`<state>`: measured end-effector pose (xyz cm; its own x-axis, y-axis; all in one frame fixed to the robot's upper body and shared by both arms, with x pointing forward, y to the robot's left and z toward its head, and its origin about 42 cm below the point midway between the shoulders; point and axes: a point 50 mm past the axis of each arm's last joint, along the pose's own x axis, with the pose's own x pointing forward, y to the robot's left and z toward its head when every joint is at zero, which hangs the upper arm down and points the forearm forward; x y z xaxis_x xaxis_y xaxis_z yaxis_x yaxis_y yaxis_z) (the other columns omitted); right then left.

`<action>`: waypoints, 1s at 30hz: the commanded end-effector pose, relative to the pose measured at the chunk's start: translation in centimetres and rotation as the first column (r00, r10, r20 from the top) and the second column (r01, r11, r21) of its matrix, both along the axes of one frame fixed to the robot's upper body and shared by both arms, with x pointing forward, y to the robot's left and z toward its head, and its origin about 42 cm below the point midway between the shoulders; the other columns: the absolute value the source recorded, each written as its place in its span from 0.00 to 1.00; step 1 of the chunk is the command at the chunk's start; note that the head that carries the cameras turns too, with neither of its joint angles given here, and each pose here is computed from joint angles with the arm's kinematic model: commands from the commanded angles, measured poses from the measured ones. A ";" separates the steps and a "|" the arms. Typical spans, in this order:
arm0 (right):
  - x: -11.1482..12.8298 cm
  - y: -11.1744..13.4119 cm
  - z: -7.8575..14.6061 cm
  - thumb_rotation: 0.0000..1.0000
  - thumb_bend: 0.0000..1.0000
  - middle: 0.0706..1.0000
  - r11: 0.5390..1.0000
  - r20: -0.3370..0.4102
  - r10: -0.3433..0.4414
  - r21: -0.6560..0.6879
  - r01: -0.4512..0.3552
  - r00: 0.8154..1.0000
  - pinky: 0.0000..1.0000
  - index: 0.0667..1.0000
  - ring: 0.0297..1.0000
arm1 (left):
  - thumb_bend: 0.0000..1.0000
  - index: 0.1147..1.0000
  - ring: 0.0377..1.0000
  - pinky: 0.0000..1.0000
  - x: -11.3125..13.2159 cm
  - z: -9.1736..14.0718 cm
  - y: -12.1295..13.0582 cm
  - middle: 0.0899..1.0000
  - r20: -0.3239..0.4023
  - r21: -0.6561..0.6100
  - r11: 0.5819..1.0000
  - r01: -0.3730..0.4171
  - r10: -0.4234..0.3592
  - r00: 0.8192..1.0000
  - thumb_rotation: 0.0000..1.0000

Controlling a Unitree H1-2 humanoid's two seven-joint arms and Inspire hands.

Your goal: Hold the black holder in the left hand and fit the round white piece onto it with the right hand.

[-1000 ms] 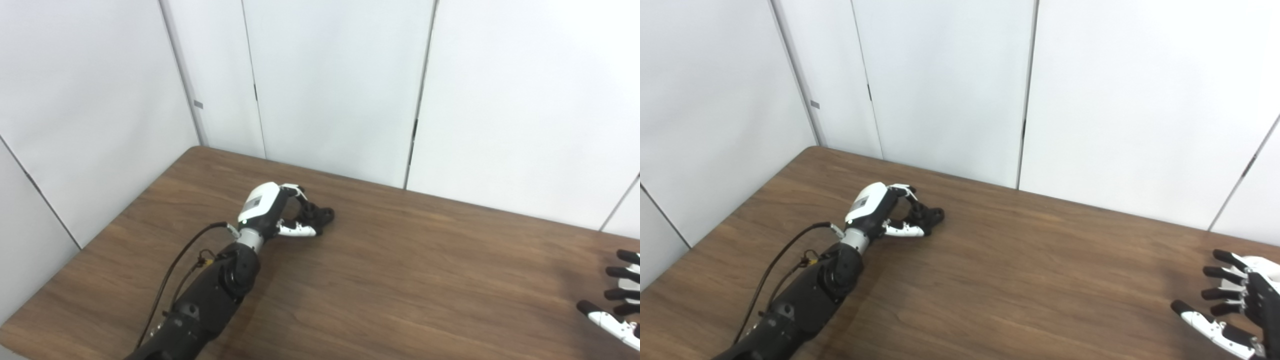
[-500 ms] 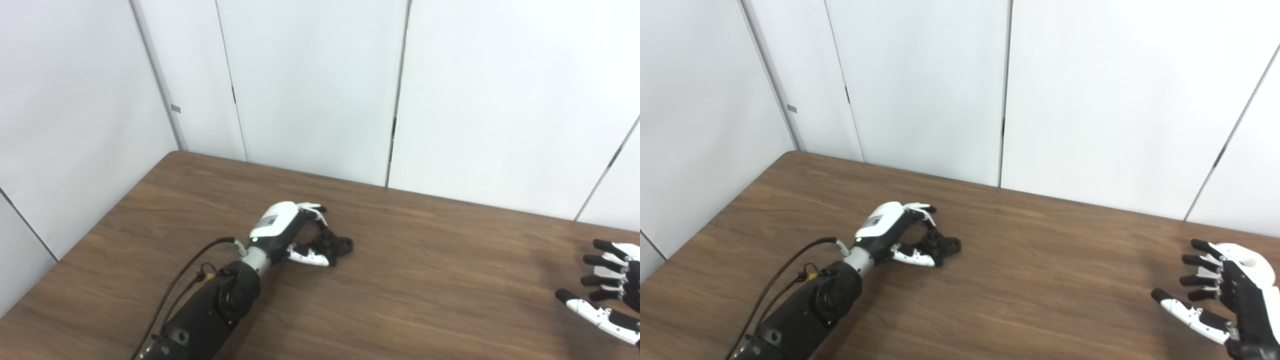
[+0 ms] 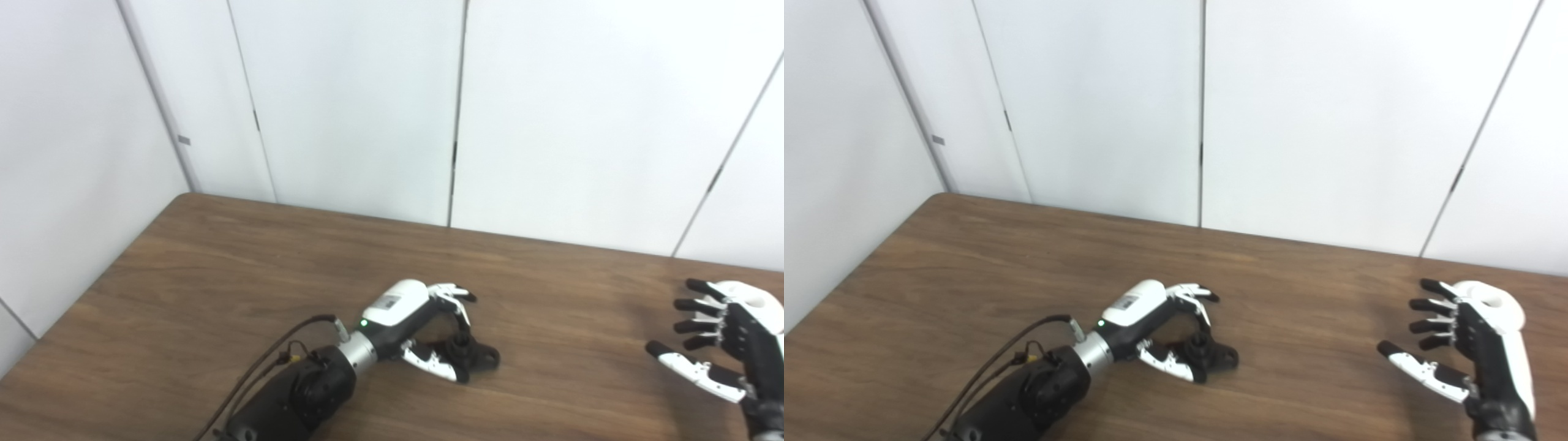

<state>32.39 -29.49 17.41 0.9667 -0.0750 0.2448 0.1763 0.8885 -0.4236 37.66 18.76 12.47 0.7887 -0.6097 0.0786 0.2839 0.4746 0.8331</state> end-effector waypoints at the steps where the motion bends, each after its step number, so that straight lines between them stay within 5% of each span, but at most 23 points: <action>1: 0.7 0.0 2.2 0.17 0.57 0.66 1.000 0.116 0.015 -0.023 -0.013 0.993 0.45 0.76 0.55 | 0.52 0.42 0.90 0.79 0.0 -0.7 -1.0 0.84 -0.032 0.064 0.997 0.048 -0.046 0.998 0.08; 16: 0.4 1.4 2.6 0.14 0.54 0.68 0.999 0.130 0.008 -0.050 -0.001 0.991 0.47 0.78 0.57 | 0.52 0.42 0.90 0.82 0.3 -3.9 -6.5 0.83 -0.025 0.192 0.972 0.138 -0.136 0.990 0.08; 30: 0.9 2.1 3.3 0.22 0.55 0.68 0.999 0.146 0.009 -0.052 -0.002 0.989 0.47 0.78 0.58 | 0.52 0.42 0.89 0.82 1.3 -4.5 -4.1 0.84 0.049 0.423 0.904 0.059 -0.088 0.995 0.08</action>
<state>32.42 -27.83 18.36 0.9516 -0.0633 0.3009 0.1995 0.8718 -0.4475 39.62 11.70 11.77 0.6880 -0.7206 0.0863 0.1765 0.2814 0.9432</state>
